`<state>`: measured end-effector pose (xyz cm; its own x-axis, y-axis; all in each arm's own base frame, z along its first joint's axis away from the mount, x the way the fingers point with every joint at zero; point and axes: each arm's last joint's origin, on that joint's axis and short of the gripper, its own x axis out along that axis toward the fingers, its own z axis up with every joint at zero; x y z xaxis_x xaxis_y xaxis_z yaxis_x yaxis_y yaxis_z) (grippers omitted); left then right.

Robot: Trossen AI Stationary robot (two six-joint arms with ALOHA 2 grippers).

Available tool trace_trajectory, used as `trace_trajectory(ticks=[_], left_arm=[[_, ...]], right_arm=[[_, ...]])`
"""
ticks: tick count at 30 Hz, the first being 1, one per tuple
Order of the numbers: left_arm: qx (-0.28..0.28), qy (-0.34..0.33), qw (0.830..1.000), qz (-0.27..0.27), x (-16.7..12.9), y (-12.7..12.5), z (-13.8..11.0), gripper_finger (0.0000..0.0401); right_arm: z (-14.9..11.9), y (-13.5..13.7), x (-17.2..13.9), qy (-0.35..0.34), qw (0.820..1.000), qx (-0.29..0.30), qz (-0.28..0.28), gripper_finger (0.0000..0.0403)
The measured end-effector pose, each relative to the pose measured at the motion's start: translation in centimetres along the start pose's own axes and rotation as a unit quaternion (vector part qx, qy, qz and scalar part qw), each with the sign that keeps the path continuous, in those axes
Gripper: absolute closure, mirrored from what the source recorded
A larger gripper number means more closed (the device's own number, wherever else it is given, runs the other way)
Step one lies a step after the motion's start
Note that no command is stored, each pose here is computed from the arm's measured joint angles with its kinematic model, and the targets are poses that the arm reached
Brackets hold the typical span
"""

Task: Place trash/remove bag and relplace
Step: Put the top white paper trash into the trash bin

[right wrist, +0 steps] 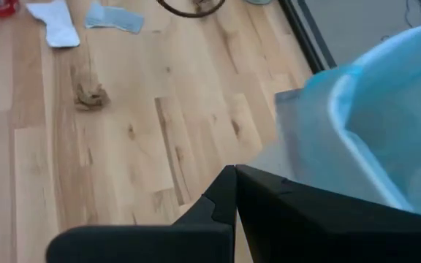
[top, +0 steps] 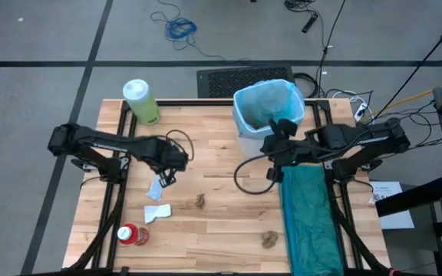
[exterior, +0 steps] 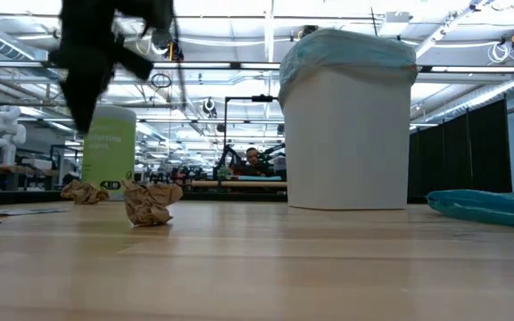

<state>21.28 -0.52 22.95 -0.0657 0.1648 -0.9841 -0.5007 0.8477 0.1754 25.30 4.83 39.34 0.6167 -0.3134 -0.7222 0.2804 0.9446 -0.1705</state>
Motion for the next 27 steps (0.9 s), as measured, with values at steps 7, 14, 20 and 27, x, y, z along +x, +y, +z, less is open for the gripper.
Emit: trace_trajectory(ticks=[7,14,20,27], left_arm=[[-0.075,0.041,0.995,-0.053,6.8,-0.5,-2.0,0.0401],[-0.089,-0.004,0.987,-0.131,8.7,-1.8,-1.9,0.0401],[-0.082,-0.106,0.970,-0.204,9.6,-3.5,1.3,0.0401],[-0.067,-0.218,0.930,-0.288,11.2,-5.4,6.6,0.0401]], right_arm=[[0.1,0.9,0.9,0.008,1.000,0.000,0.001,0.0403],[0.3,1.2,1.2,0.006,1.000,0.004,0.001,0.0403],[0.3,1.2,1.2,0.004,1.000,0.005,0.003,0.0403],[0.3,1.2,1.2,0.004,1.000,0.005,0.005,0.0403]])
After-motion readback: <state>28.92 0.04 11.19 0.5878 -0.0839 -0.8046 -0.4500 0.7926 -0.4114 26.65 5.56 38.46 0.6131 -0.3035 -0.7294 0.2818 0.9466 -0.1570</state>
